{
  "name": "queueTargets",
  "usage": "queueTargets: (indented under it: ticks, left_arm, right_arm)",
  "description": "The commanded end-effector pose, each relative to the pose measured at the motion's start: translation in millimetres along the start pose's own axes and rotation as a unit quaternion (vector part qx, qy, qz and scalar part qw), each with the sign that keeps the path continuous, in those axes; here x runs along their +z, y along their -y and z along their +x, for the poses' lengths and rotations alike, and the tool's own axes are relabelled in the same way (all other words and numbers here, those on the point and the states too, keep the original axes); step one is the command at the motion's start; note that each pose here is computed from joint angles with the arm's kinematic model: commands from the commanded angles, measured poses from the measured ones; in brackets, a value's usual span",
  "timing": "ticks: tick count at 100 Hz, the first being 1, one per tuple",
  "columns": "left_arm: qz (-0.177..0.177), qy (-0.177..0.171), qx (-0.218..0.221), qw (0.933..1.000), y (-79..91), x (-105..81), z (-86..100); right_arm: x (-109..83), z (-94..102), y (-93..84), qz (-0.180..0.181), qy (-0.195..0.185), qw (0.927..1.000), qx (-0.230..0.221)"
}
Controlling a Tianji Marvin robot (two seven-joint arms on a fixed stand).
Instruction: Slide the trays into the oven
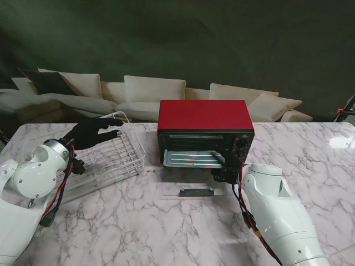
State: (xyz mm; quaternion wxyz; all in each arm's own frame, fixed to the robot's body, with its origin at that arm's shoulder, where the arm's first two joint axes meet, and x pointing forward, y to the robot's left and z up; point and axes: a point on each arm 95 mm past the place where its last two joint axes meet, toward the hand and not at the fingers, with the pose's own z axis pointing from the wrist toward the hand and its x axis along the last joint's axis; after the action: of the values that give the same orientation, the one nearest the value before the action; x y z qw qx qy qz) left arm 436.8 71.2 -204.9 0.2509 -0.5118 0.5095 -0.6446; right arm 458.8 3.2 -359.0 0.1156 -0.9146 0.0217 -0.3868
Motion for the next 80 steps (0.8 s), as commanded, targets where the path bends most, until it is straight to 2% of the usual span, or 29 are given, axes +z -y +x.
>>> queueTargets:
  ticks: [1, 80]
  left_arm:
    - [-0.008, 0.001, -0.002, 1.0, -3.0, 0.6, -0.4]
    - [-0.01, 0.003, 0.0, 0.9999, -0.4, 0.1, -1.1]
  right_arm:
    - [5.6, -28.5, -10.7, -0.015, 0.04, 0.9991, 0.001]
    - [-11.0, -27.8, -26.8, -0.023, 0.048, 0.9986, 0.005]
